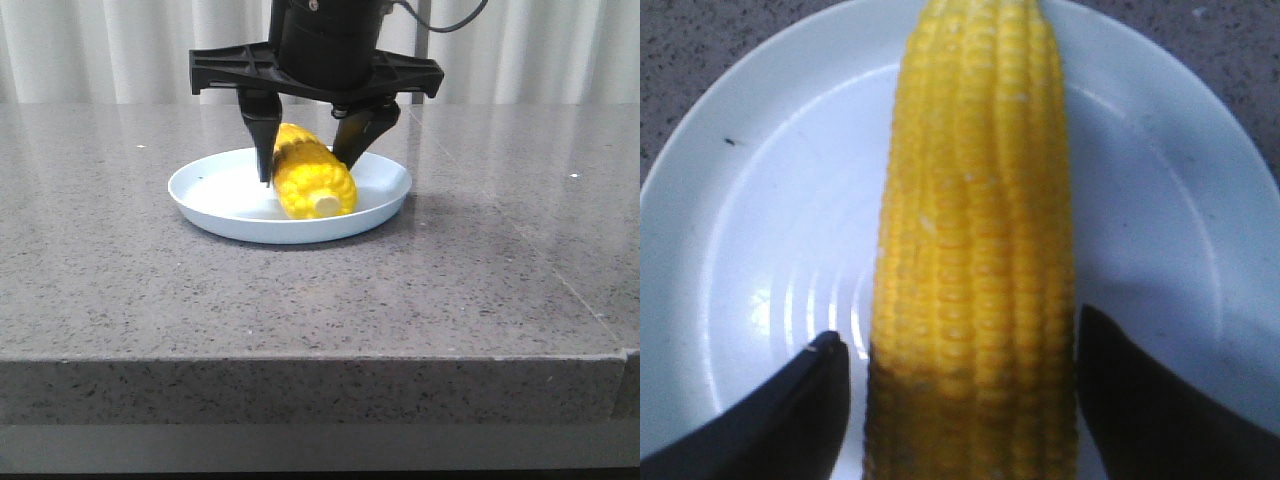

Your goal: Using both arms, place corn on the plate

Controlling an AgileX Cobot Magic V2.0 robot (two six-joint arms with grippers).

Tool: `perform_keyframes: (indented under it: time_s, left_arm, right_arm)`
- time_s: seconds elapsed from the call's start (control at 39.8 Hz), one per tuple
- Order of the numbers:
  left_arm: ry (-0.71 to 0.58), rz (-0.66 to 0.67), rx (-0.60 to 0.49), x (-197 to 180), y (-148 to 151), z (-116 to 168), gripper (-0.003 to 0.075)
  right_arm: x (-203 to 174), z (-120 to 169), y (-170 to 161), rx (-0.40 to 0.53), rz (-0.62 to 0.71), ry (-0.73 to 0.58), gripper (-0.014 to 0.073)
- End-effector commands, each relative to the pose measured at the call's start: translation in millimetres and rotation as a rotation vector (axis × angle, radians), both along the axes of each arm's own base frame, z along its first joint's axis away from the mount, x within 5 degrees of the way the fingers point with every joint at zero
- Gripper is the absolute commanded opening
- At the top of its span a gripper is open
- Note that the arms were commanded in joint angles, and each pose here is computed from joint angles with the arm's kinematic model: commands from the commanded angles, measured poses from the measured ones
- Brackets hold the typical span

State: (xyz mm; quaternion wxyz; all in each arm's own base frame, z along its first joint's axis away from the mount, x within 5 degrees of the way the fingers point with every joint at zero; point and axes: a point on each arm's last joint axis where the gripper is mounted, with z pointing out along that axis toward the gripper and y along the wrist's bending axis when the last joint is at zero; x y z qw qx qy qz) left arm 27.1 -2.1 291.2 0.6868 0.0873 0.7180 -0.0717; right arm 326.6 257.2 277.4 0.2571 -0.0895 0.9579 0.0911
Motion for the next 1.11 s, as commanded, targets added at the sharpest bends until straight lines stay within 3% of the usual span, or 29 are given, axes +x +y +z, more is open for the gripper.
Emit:
perform_keyframes:
  time_s: [0.0, 0.23, 0.28, 0.45, 0.65, 0.88, 1.08]
  left_arm:
    - [-0.094, -0.007, -0.020, -1.1, -0.4, 15.0, -0.0020]
    - [-0.094, -0.007, -0.020, -1.1, -0.4, 15.0, -0.0020]
    - [-0.094, -0.007, -0.020, -1.1, -0.4, 15.0, -0.0020]
    - [-0.094, -0.007, -0.020, -1.1, -0.4, 15.0, -0.0020]
    - [-0.094, -0.007, -0.020, -1.1, -0.4, 15.0, -0.0020]
    - [-0.094, -0.007, -0.020, -1.1, -0.4, 15.0, -0.0020]
    - [-0.094, -0.007, -0.020, -1.1, -0.4, 15.0, -0.0020]
  right_arm:
    - [-2.9, 38.3, -4.7, 0.060, 0.009, -0.113, 0.0580]
    - [-9.8, 83.8, -19.9, 0.090, -0.012, -0.196, 0.0545]
    - [-10.6, 93.8, -24.1, 0.098, -0.023, -0.206, 0.0484]
    - [-13.0, 119.8, -30.6, 0.130, -0.040, -0.252, 0.0135]
    - [-13.2, 129.1, -46.7, 0.117, -0.083, -0.240, -0.0074]
    - [-13.0, 137.1, -103.0, 0.135, -0.164, -0.202, -0.0064]
    - [-30.8, 122.4, -175.3, 0.117, -0.264, -0.176, -0.0064]
